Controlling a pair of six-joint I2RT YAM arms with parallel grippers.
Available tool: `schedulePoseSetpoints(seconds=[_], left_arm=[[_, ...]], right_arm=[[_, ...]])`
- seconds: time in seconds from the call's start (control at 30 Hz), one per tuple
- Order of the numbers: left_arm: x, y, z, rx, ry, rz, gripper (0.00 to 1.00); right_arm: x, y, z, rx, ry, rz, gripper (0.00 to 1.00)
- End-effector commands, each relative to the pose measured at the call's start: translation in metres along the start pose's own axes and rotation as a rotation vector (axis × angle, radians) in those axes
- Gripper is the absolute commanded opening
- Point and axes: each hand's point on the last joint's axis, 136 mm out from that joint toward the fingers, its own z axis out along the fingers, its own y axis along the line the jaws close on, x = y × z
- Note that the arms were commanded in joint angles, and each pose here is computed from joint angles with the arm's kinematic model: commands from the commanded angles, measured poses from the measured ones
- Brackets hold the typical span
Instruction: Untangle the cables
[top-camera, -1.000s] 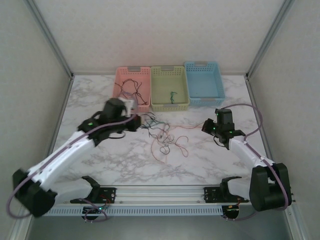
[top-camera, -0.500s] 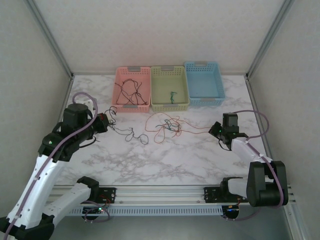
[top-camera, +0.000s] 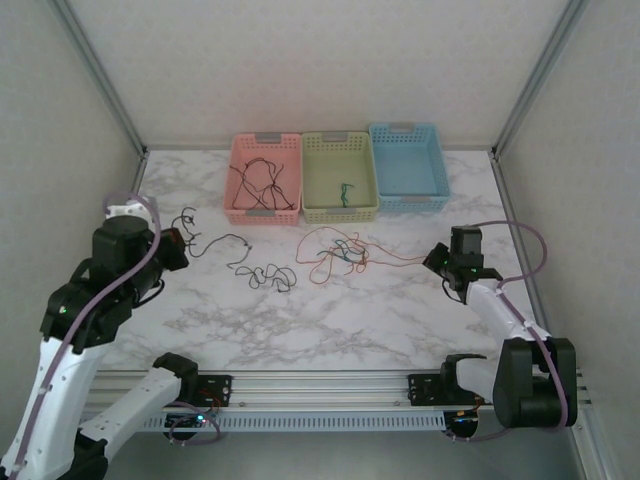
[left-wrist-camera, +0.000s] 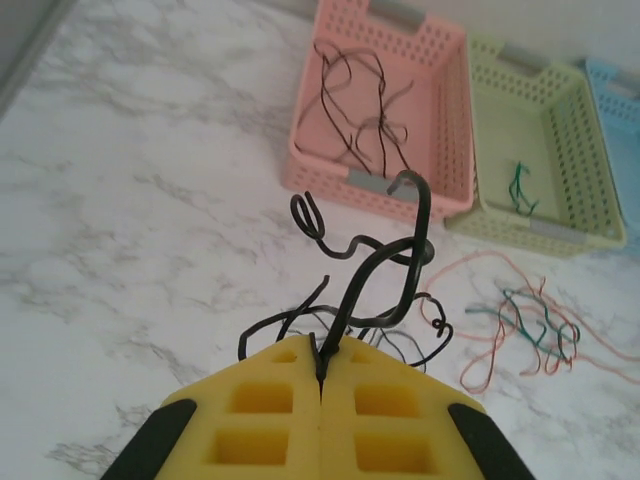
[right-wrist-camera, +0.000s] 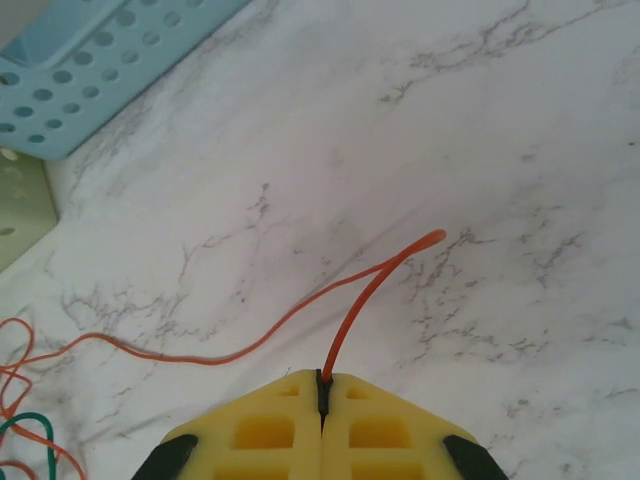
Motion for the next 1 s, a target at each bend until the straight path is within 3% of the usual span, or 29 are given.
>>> schedulePoseSetpoints(seconds=[0.0, 0.23, 0.33, 0.47, 0.57, 0.63, 0.77, 0.97], left_arm=[[0.006, -0.009, -0.005, 0.064, 0.038, 0.026, 0.00], [0.027, -0.094, -0.008, 0.537, 0.184, -0.005, 0.00], [0.031, -0.115, -0.015, 0.677, 0.220, -0.022, 0.00], [0.035, -0.122, -0.010, 0.722, 0.233, -0.038, 0.00], [0.042, -0.121, 0.003, 0.704, 0.254, -0.050, 0.00], [0.045, -0.123, 0.010, 0.706, 0.269, -0.068, 0.00], [0.045, -0.128, 0.016, 0.721, 0.275, -0.094, 0.00], [0.047, -0.125, 0.025, 0.680, 0.294, -0.081, 0.00]], right_arm=[[-0.018, 0.023, -0.014, -0.098, -0.049, -0.005, 0.00], [-0.010, 0.047, -0.019, -0.206, 0.021, -0.020, 0.00], [0.000, 0.049, -0.018, -0.218, 0.058, -0.031, 0.00], [0.022, 0.051, -0.012, -0.232, 0.133, -0.043, 0.01], [0.038, 0.048, -0.008, -0.204, 0.200, -0.063, 0.40], [0.043, 0.044, -0.009, -0.171, 0.224, -0.075, 0.57], [0.041, 0.055, -0.029, -0.191, 0.210, -0.140, 0.66], [0.040, 0.110, -0.076, -0.415, 0.163, -0.268, 0.69]])
